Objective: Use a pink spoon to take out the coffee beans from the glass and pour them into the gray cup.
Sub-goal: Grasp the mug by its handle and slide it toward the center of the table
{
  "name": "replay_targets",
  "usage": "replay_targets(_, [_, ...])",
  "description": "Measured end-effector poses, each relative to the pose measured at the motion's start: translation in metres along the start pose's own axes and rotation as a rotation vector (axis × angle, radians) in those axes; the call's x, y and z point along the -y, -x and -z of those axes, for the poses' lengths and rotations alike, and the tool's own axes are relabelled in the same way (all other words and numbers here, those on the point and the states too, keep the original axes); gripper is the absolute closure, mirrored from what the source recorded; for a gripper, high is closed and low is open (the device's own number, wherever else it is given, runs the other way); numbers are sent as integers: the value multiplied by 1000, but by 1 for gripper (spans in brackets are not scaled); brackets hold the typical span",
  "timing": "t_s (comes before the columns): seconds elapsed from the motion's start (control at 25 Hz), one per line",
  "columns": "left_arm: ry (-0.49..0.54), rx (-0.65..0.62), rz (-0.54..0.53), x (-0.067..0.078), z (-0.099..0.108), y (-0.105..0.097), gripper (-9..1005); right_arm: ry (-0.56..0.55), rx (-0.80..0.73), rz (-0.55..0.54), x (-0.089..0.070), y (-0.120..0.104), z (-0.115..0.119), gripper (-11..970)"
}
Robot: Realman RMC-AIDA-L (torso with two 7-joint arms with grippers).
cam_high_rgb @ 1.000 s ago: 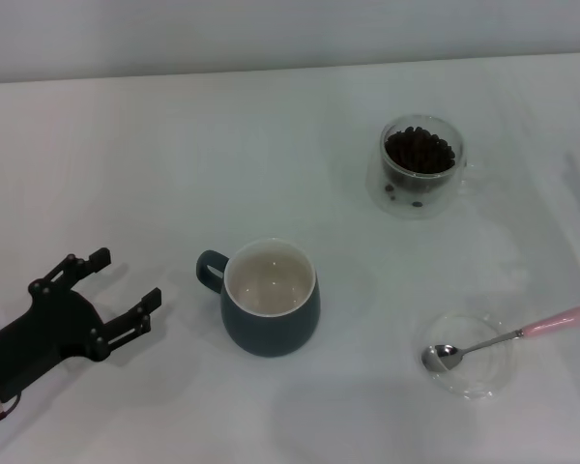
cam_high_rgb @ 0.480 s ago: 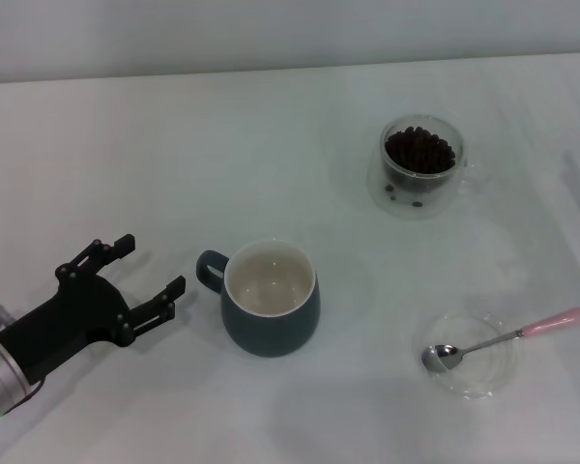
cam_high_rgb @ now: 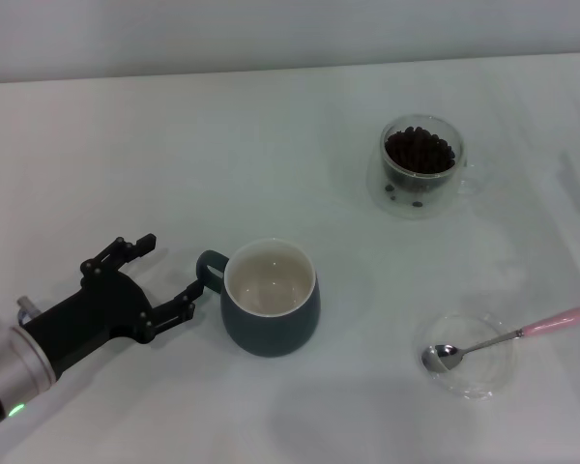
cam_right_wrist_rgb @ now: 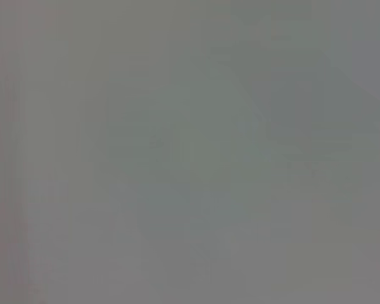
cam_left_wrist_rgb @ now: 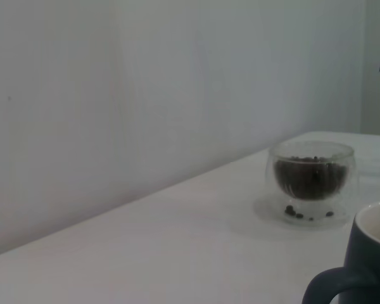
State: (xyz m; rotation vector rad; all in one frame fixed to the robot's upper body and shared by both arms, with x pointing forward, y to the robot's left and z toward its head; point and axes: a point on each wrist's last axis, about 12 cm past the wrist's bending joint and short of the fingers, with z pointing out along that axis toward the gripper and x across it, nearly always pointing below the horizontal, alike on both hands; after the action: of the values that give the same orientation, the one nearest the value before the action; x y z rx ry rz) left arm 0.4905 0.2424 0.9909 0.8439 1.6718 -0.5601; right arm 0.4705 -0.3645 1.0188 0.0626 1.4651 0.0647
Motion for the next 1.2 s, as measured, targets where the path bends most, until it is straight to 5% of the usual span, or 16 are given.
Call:
replay_targets(1.04, [-3,-43,-178,6,-34,8,384,3,9,-13,-3,0,-2,113])
replay_targets(1.2, [-1,-29,-230,12,-36,8,527,4,10,-12,-3,0,-2,115])
